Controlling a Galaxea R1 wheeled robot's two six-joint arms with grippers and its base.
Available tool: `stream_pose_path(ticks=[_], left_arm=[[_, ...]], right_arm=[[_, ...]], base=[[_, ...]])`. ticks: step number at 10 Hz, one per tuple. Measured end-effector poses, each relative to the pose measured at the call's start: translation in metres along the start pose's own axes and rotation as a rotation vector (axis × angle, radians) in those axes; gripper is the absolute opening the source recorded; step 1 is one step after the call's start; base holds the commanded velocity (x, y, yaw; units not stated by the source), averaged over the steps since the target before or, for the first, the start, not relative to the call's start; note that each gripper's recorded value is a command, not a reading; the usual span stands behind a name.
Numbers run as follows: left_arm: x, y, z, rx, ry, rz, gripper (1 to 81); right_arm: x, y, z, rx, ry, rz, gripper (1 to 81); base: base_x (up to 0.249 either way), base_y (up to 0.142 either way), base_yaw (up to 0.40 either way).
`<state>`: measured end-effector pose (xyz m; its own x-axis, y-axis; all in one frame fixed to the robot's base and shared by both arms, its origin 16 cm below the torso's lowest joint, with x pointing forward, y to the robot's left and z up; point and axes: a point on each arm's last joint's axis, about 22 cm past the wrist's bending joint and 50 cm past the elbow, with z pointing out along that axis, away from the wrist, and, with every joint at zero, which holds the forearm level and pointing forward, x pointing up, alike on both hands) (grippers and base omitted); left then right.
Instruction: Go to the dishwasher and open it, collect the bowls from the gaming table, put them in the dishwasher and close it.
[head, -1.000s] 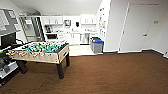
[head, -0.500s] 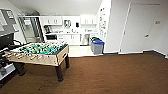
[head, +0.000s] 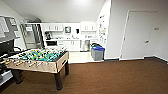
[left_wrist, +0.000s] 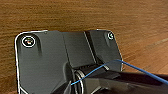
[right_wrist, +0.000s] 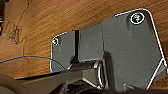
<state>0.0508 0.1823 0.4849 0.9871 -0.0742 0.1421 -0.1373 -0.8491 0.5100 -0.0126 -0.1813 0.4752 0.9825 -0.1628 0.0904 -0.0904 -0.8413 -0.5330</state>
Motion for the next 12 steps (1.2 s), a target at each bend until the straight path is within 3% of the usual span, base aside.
stream_pose_path(ticks=[12], left_arm=[[0.0046,0.0035,0.002,-0.005,0.013,0.001,81.1]], right_arm=[[-0.0014,0.0025,0.0048,-0.015,-0.005,-0.01,81.1]], base=[[0.179,0.0,0.0]])
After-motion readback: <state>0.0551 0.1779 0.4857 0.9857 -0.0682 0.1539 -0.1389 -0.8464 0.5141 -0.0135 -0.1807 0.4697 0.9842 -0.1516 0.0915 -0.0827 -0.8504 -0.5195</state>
